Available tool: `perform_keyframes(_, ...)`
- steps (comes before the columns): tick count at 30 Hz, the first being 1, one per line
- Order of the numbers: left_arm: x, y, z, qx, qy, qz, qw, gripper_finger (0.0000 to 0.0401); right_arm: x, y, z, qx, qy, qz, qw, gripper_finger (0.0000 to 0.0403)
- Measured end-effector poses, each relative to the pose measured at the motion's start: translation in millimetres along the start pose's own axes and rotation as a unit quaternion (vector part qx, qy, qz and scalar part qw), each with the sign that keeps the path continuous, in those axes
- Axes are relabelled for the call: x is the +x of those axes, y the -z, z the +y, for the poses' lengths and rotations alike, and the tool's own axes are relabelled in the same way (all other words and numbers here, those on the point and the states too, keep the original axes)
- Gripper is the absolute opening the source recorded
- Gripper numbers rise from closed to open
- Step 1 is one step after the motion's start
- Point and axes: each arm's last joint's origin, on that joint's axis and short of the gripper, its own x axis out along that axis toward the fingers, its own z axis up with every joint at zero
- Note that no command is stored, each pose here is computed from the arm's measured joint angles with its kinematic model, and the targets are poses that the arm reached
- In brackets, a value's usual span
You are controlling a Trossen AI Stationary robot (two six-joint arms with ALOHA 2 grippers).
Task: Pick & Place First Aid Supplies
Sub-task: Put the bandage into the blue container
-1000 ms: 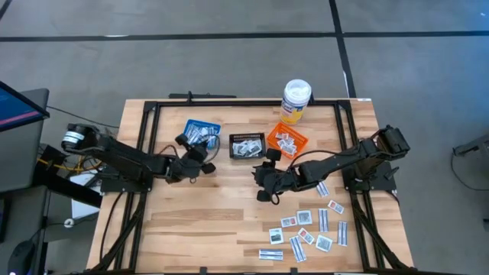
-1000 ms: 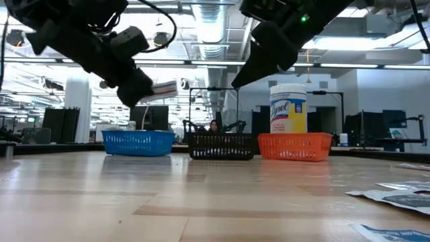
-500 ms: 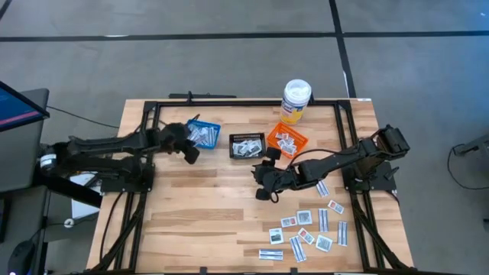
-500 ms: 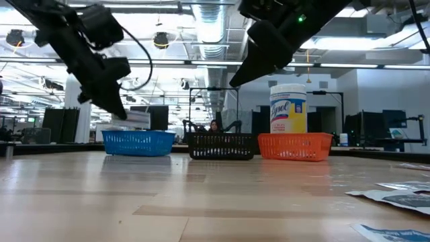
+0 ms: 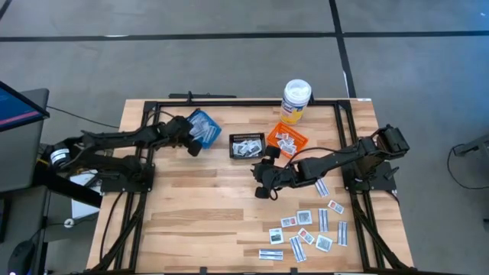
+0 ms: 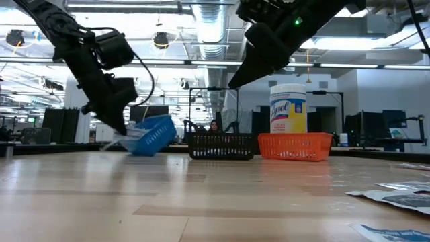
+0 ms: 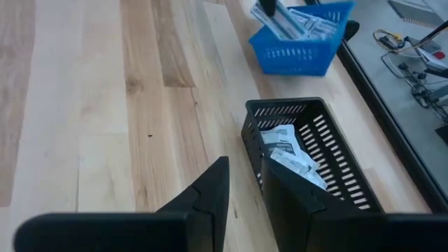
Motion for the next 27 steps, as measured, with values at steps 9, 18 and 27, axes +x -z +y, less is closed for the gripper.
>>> perform_keyframes(9, -6, -14, -9, -0.007, 0.035, -0.081, 0.996, 0.0007, 0, -1, 0, 0.002, 0.0, -0.003, 1.0, 0.0079)
perform_keyframes(18, 14, -31, -12, 0.006, 0.035, -0.149, 0.988, 0.0019, 0, -2, 0, 0.005, -0.001, -0.008, 1.0, 0.0079)
perform_keyframes(27, 37, -23, -4, 0.019, 0.025, -0.093, 0.995, 0.0068, 0, -1, 1, 0.005, -0.016, -0.006, 1.0, 0.0079)
